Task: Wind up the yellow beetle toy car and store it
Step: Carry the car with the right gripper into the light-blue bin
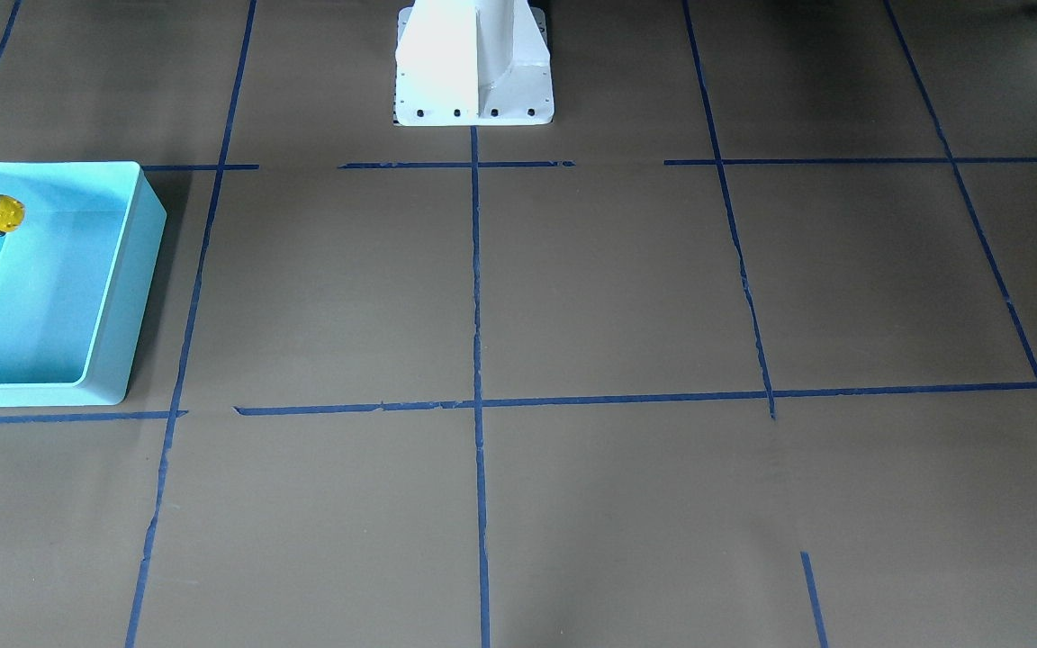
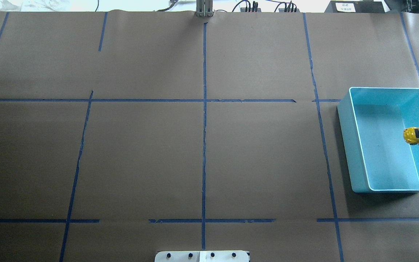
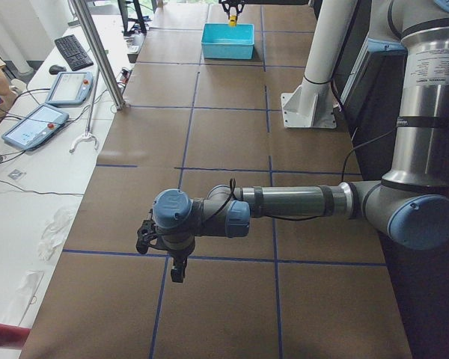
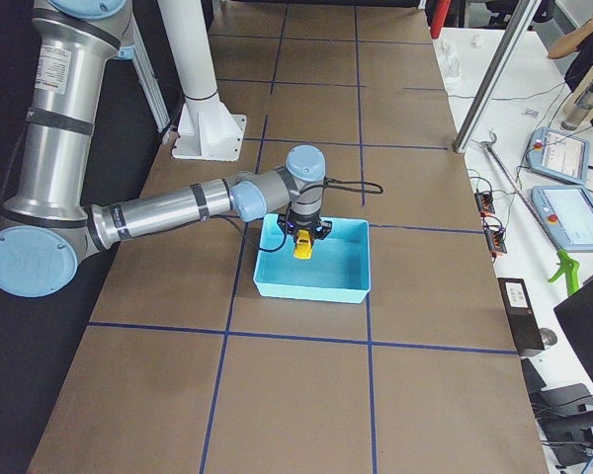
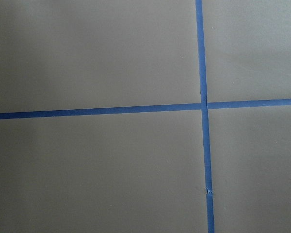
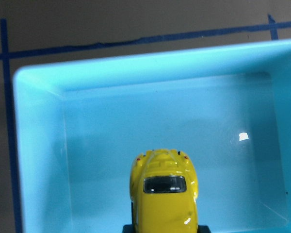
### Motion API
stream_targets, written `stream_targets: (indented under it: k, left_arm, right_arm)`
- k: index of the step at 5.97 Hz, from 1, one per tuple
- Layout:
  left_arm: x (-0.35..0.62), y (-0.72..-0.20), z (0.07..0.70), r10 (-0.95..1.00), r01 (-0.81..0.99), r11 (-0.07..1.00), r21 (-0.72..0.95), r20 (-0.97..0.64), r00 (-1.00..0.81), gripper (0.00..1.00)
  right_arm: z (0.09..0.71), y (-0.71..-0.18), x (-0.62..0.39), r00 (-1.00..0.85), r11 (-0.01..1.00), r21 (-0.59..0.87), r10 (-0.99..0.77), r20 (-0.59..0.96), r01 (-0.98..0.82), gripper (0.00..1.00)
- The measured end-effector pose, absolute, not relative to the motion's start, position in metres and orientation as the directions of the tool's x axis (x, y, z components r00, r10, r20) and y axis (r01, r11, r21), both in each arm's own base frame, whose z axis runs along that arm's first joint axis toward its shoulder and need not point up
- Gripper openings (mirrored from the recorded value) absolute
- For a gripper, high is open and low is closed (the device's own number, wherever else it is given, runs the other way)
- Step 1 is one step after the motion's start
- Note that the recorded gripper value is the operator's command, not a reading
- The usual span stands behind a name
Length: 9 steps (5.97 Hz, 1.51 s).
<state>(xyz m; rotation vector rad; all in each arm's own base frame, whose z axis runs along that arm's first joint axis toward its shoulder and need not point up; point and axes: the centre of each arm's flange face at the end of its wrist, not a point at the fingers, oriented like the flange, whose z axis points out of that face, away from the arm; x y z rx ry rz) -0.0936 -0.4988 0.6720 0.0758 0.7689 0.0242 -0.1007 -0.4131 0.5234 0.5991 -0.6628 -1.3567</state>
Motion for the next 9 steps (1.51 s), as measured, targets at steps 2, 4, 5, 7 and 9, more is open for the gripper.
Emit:
stream_targets:
  k: [2,4,5,7,9]
  left_arm:
    - [-0.094,-0.499,0.672,0.051,0.005,0.997,0.079,-0.693,0.719,1.0]
    - [-0.094,-0.5,0.671,0.054,0.005,0.997,0.083,-0.692,0.719,1.0]
    - [-0.094,-0.501,0.67,0.056,0.005,0.996,0.085,-0.692,0.72,1.0]
    - [-0.094,-0.501,0.669,0.057,0.005,0.996,0.086,-0.692,0.72,1.0]
    - [-0.094,-0.501,0.67,0.057,0.004,0.996,0.086,-0.692,0.72,1.0]
  right_arm:
    - [0.555,-0.434,-0.128,0.086,0.106,0.728,-0.994,0.065,0.678,0.0]
    - [0.567,-0.431,-0.173,0.068,0.094,0.735,-0.996,0.066,0.672,0.0]
    - [0.573,-0.43,-0.188,0.067,0.093,0.733,-0.996,0.065,0.674,0.0]
    - [0.577,-0.435,-0.206,0.055,0.087,0.733,-0.996,0.068,0.675,0.0]
    - [0.578,-0.442,-0.221,0.04,0.077,0.733,-0.997,0.068,0.676,0.76]
